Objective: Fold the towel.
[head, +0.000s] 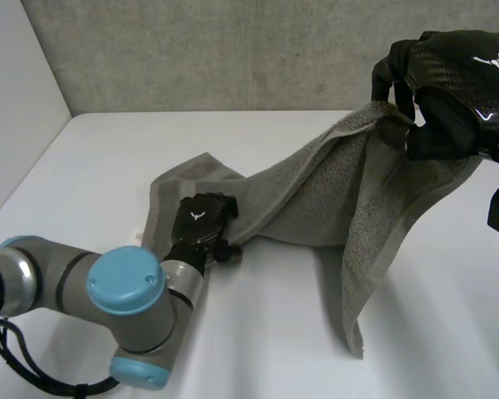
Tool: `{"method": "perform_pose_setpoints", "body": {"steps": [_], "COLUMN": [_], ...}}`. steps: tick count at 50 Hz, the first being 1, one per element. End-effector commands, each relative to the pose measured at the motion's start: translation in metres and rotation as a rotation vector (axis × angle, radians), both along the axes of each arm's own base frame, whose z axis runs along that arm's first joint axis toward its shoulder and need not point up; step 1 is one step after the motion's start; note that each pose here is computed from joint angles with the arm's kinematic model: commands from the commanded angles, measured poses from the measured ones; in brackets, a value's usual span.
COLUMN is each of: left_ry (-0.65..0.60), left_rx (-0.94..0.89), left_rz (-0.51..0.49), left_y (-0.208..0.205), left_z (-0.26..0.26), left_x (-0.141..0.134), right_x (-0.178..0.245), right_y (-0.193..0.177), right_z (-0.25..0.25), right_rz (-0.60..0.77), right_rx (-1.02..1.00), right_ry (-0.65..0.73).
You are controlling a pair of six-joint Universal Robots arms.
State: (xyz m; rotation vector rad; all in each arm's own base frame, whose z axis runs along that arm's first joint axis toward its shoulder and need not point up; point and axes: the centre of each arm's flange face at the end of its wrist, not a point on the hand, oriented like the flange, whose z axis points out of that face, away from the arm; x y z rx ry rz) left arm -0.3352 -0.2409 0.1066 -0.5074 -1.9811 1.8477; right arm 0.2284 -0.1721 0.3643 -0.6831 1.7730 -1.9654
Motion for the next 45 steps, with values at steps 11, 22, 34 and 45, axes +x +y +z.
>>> {"method": "perform_pose_setpoints", "body": {"steps": [11,22,34,45], "left_ry": [0.077,0.083,0.076,0.012], "left_rx": [-0.127,-0.517,-0.682,-0.540], "left_rz": [0.184,0.125,0.004,0.070], "left_y": [-0.055,-0.040,0.017,-0.035], "left_z": [0.061,0.181,0.252,0.223], "left_x": [0.059,0.113,0.118,0.133], "right_x": [-0.001,0.010,0.005,0.013], "right_y": [-0.003,-0.023,-0.022,-0.042], "right_z": [0.002,-0.021,0.037,0.021], "right_rz": [0.002,0.020,-0.045,0.001], "right_rx": [-0.019,-0.044,-0.269,-0.203], "right_ry": [0.014,0.349,0.432,0.517]}}
